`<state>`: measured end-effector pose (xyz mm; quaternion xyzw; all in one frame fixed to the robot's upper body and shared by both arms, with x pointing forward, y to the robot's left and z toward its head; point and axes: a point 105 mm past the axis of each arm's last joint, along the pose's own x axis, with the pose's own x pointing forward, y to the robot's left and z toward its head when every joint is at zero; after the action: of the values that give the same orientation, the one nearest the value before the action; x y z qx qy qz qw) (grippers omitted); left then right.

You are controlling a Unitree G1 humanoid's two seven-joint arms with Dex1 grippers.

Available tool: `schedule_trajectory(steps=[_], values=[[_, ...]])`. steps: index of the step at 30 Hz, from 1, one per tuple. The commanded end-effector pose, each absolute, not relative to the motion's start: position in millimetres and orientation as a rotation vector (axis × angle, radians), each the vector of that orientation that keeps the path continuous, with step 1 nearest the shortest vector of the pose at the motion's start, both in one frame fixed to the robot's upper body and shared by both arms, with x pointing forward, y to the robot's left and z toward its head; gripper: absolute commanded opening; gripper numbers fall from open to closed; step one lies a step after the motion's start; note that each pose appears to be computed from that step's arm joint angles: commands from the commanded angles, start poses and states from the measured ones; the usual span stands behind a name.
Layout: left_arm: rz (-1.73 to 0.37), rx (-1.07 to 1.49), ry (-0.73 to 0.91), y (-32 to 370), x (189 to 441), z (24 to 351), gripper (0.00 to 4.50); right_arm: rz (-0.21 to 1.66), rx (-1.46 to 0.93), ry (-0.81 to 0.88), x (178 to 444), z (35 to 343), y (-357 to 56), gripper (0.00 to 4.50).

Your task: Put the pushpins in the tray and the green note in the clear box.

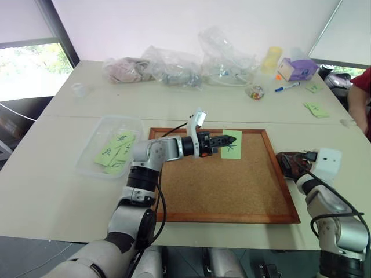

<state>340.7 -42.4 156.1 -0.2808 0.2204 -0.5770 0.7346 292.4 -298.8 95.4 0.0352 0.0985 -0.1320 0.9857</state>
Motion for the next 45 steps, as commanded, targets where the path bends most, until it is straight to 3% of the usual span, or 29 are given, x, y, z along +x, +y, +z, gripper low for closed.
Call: schedule_trajectory(steps=[1, 15, 20, 26, 29, 34, 41, 45], values=[[-1.308, -0.618, 0.427, -47.6, 338.5, 170.3, 0.00, -0.275, 0.081, 0.080, 291.1, 121.0, -300.1, 4.49], [-1.283, -0.650, 0.386, -50.8, 344.7, 177.4, 0.00, -0.286, 0.067, 0.002, 280.7, 132.8, -308.0, 4.49], [-1.243, -0.695, 0.385, -47.5, 346.0, 179.9, 0.00, -0.168, -0.132, 0.034, 270.1, 132.0, -294.3, 4.49], [-1.126, -0.628, 0.317, -39.3, 372.5, 199.4, 0.00, -0.012, -0.229, -0.014, 273.1, 155.8, -277.5, 4.49], [-1.076, -0.533, 0.250, -20.4, 379.1, 226.7, 0.00, 0.192, -0.268, -0.037, 269.1, 170.0, -247.3, 4.49], [-1.020, -0.694, 0.185, 31.0, 385.7, 278.3, 0.00, 0.510, -0.189, -0.046, 262.3, 184.9, -189.0, 4.49], [-0.842, -0.360, 0.259, 120.6, 363.9, 278.6, 0.00, 0.900, -0.158, 0.021, 244.0, 174.1, -110.5, 4.49], [-0.708, -0.212, 0.322, 155.8, 358.2, 267.1, 0.00, 0.954, -0.138, 0.022, 247.1, 167.7, -97.4, 4.49]])
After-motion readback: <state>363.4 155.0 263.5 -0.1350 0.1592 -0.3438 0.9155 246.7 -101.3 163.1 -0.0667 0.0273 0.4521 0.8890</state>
